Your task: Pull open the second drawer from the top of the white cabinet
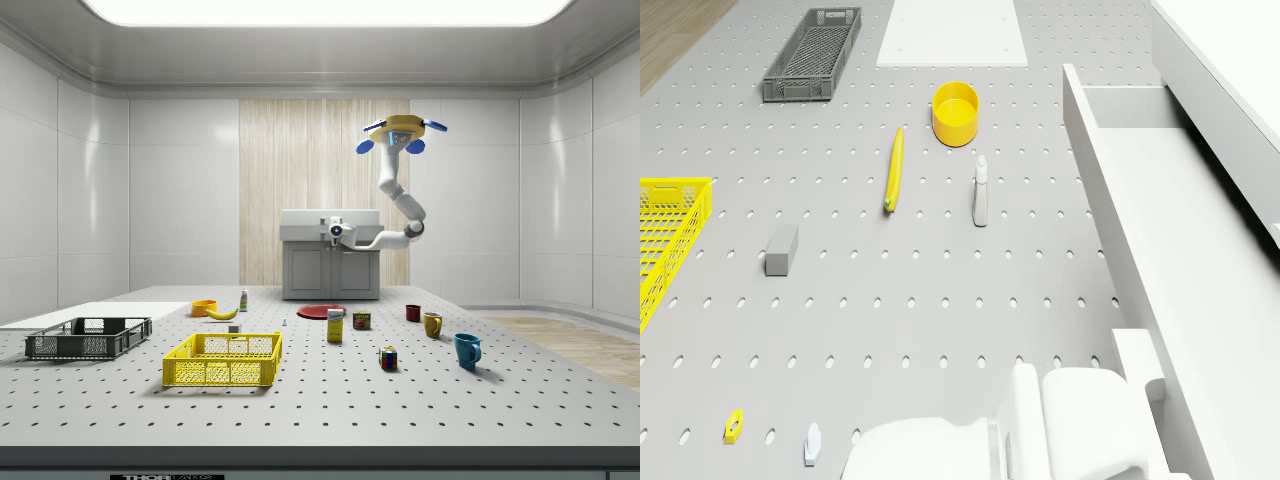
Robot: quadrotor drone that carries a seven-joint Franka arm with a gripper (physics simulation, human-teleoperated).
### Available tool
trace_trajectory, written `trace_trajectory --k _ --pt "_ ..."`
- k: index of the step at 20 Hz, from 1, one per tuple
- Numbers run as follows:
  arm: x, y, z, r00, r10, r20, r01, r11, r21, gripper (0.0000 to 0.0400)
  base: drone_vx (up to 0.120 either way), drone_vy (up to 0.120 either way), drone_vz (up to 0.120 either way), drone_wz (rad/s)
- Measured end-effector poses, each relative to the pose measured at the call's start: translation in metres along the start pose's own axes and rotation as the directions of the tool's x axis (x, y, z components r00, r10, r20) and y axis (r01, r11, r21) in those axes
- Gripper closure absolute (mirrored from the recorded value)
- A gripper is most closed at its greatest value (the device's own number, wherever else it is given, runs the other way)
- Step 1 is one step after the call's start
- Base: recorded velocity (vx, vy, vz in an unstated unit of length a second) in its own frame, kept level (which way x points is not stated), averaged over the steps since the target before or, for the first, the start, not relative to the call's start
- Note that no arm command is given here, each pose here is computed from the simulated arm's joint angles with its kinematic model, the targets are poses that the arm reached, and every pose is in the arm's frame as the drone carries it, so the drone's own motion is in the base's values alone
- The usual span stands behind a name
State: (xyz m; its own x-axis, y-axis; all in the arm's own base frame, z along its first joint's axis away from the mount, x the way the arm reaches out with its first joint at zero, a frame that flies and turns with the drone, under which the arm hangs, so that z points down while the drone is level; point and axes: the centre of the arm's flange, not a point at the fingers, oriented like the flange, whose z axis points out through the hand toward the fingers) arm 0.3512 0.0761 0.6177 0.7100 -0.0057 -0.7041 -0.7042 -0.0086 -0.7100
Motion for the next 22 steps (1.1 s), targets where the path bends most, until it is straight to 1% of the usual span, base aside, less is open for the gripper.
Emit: trace_trajectory --k 2,4,5,6,7,8,10,12,14,15,17,19,21,22 --pt "-0.001 -0.001 -0.009 1.0 0.0 0.002 0.0 1.0 0.002 0.0278 0.0 0.0 0.0 0.0" --pt "-0.002 -0.001 -0.018 1.0 0.008 0.002 -0.008 1.0 0.002 0.0272 0.0 0.0 0.0 0.0" --pt "-0.009 -0.004 -0.023 0.999 0.043 -0.006 -0.043 0.999 -0.006 0.0207 0.0 0.0 0.0 0.0" --pt "-0.008 -0.003 -0.028 1.0 0.0 -0.012 -0.001 1.0 -0.011 0.0224 0.0 0.0 0.0 0.0" --pt "-0.011 -0.004 -0.032 1.0 0.027 -0.013 -0.027 1.0 -0.012 0.0199 0.0 0.0 0.0 0.0" --pt "-0.01 -0.003 -0.037 1.0 -0.012 -0.018 0.012 1.0 -0.017 0.0193 0.0 0.0 0.0 0.0" --pt "-0.006 -0.002 -0.044 1.0 -0.016 -0.01 0.016 1.0 -0.009 0.0235 0.0 0.0 0.0 0.0" --pt "-0.005 -0.002 -0.052 1.0 0.0 -0.007 0.0 1.0 -0.006 0.0247 0.0 0.0 0.0 0.0" --pt "-0.005 -0.001 -0.058 1.0 0.008 -0.005 -0.008 1.0 -0.004 0.0252 0.0 0.12 0.0 0.0" --pt "-0.004 -0.002 -0.061 1.0 0.007 -0.003 -0.007 1.0 -0.002 0.0219 0.0 0.12 0.0 0.0" --pt "-0.004 -0.002 -0.065 1.0 0.005 0.0 -0.005 1.0 0.001 0.0172 0.0 0.12 0.0 0.0" --pt "-0.004 -0.002 -0.067 1.0 0.004 0.002 -0.004 1.0 0.003 0.0144 0.0 0.12 0.0 0.0" --pt "-0.003 -0.002 -0.069 1.0 0.003 0.003 -0.003 1.0 0.004 0.0126 0.0 0.12 0.0 0.0" --pt "-0.003 -0.002 -0.069 1.0 0.003 0.004 -0.003 1.0 0.005 0.0121 0.0 0.0 0.0 0.0"
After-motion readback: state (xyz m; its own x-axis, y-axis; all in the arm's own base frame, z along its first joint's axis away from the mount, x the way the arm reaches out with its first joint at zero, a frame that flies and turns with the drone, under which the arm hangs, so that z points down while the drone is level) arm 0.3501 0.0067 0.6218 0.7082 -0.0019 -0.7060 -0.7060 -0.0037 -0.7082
